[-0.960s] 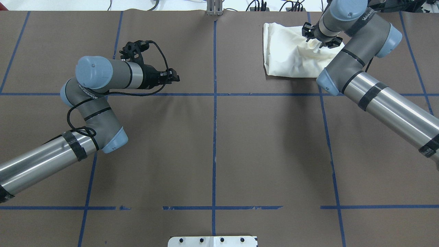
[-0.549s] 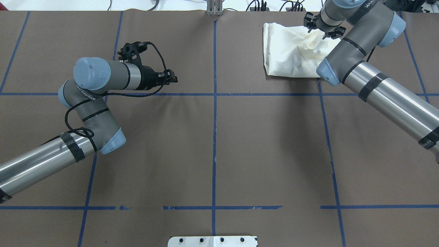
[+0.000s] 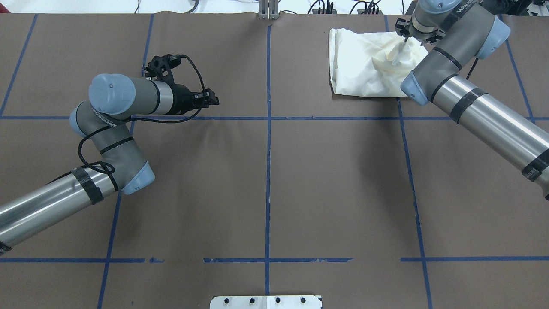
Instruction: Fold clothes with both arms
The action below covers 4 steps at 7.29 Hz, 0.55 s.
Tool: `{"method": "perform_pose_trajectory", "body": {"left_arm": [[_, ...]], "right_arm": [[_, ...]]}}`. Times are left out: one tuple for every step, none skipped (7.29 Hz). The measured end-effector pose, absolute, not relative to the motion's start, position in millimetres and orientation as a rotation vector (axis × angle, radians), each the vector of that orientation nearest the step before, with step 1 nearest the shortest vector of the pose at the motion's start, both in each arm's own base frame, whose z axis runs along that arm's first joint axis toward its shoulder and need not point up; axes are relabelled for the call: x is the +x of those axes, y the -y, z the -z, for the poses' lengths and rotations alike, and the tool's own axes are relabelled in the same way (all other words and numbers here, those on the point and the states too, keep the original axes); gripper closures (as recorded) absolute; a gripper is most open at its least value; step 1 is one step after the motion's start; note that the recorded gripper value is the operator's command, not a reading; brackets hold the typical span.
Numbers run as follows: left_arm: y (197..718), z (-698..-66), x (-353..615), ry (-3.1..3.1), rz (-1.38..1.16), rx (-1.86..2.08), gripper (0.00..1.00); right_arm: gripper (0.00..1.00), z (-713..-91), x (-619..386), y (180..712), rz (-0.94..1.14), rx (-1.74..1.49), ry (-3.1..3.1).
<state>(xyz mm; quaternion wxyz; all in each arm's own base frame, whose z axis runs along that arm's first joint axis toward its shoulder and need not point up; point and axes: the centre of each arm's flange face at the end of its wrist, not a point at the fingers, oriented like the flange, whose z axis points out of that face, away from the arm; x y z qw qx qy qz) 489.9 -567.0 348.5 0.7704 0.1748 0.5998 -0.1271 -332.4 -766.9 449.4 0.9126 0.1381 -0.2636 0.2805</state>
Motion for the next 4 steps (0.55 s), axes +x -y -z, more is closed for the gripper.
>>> {"method": "perform_pose_trajectory", "body": {"left_arm": [[567,-349,490,-1.301,0.276,0.379,0.57],[567,-349,490,-1.3,0.276,0.379,0.57],[567,-350,490,-1.299,0.276,0.379,0.57],[567,-350,490,-1.299,0.276,0.379,0.57]], "right_arm": [[0.52,-440,-335,773,-0.578,0.29,0.546],[0.52,-430,-337,779,-0.58,0.296,0.551],[0.52,-426,-338,782,-0.583,0.297,0.554],[0.53,-432,-340,783,-0.583,0.295,0.553]]}}
